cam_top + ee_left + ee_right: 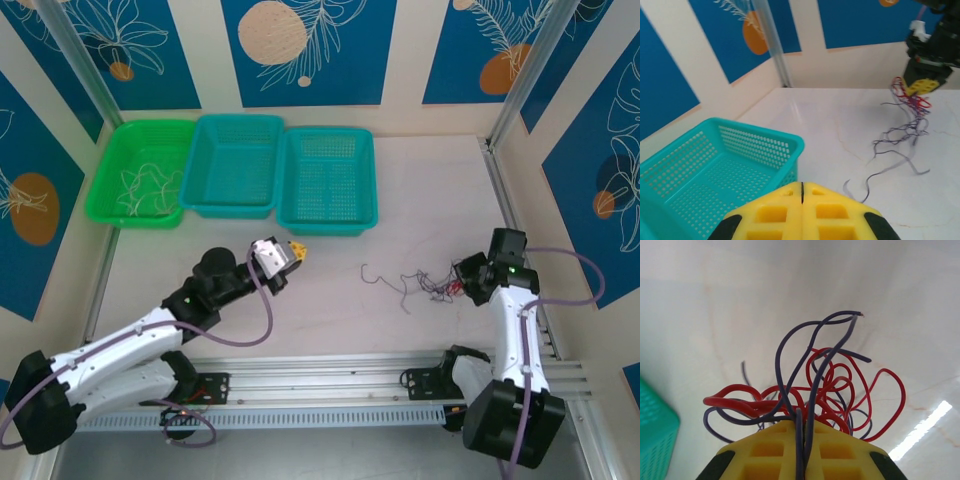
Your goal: Untangle the cables
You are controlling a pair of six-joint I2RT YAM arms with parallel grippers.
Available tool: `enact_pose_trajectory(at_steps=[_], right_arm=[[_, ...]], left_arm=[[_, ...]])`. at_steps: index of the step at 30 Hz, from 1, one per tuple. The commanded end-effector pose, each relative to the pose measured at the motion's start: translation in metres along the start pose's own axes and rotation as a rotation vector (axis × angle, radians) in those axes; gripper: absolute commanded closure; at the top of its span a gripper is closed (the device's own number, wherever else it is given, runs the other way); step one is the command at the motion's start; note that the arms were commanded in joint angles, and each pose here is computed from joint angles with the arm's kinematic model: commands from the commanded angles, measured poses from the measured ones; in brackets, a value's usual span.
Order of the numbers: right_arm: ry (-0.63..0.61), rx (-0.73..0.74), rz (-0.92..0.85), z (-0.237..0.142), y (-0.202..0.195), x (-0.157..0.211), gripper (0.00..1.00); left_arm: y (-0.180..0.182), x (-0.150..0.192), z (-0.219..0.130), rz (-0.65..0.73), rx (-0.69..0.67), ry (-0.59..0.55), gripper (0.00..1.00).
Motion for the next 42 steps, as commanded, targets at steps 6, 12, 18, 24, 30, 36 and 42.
enact_pose_trajectory(at_steps=[6, 12, 18, 24, 30, 36, 42], right_arm=[[0.268, -0.323, -0.156, 0.012, 0.047, 0.021, 0.97], [0.225, -0.304, -0.262, -0.010, 0.069, 0.030, 0.98], [0.221, -0.583, -0.337, -0.080, 0.110, 0.041, 0.99], [0.157, -0.713, -0.385, -0.143, 0.137, 0.044, 1.00], [0.110, -0.813, -0.422, -0.183, 0.155, 0.049, 1.00], [0.104, -0.877, -0.439, -0.204, 0.165, 0.055, 1.00], [0.104, -0.879, -0.441, -0.207, 0.170, 0.058, 1.00]], left_arm=[[-0.016, 0.022, 0.004, -0.031, 0.204, 0.059, 1.00], [-0.027, 0.036, 0.032, -0.167, 0.329, 0.117, 0.63], [-0.036, 0.039, 0.048, -0.245, 0.364, 0.080, 0.61], [-0.040, 0.035, 0.051, -0.186, 0.421, 0.058, 0.46], [-0.042, 0.022, 0.061, -0.203, 0.457, -0.019, 0.36], [-0.044, 0.005, 0.073, -0.193, 0.443, -0.092, 0.28], [-0.066, -0.005, 0.096, -0.255, 0.559, -0.135, 0.28]])
Point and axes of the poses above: each hand's point on the last joint's axis, 136 mm out from that joint toward the fingers, its own z axis out along the fingers, its own y axis along the line the jaws close on, x = y × z, the point moved 7 cm from there along -z, back along the fingers, and after that the axes turned 4 degrees about -z, right-handed, at the moved point
